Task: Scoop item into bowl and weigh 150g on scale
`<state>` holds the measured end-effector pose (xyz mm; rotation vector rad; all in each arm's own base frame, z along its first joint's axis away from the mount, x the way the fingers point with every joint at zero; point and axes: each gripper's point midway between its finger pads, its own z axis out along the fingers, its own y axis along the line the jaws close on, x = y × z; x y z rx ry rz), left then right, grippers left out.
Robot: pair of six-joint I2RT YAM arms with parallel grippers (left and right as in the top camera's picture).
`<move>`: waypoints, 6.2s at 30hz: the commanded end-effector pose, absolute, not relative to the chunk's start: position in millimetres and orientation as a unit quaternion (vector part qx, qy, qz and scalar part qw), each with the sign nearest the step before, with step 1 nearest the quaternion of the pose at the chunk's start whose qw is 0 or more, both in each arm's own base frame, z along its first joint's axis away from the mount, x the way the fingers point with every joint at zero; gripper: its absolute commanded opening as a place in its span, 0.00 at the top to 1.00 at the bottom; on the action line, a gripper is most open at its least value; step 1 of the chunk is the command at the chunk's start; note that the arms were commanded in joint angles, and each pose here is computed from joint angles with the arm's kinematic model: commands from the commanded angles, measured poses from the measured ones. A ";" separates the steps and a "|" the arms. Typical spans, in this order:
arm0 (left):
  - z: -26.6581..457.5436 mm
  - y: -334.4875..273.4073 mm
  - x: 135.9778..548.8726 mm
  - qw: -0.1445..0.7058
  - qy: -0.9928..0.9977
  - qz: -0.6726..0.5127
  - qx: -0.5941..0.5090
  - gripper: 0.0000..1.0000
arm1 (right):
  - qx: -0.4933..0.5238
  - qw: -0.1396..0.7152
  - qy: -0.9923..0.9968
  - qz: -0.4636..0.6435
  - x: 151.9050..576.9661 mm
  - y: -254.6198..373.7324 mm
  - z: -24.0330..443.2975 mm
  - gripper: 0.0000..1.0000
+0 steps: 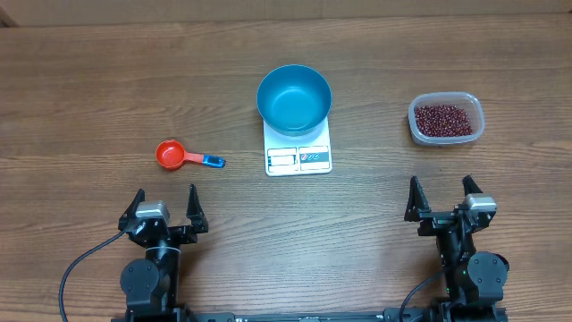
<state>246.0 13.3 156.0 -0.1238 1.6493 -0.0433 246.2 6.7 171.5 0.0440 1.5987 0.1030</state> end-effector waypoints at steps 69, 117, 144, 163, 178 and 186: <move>286.1 -47.0 282.4 0.389 0.899 -0.200 -0.025 0.00 | 0.025 0.696 0.716 0.042 246.6 4.1 168.7 0.00; 3.8 73.6 359.2 0.119 0.829 0.093 -0.539 0.60 | 0.025 0.696 0.716 0.042 246.6 4.1 168.7 0.00; 141.2 -3.8 404.3 0.191 0.872 -0.186 -0.411 0.96 | 0.025 0.696 0.716 0.042 246.6 4.1 168.7 0.00; 219.5 -9.1 353.4 0.246 0.869 -0.203 -0.379 0.96 | 0.025 0.696 0.716 0.042 246.6 4.1 168.7 0.00; 198.4 -23.0 273.0 0.094 0.816 -0.164 -0.546 0.96 | 0.143 0.585 0.692 0.399 233.6 65.7 176.0 0.00; 195.1 -57.6 274.9 0.102 0.788 -0.147 -0.589 0.96 | 0.225 0.374 0.669 0.601 207.6 109.0 176.3 0.00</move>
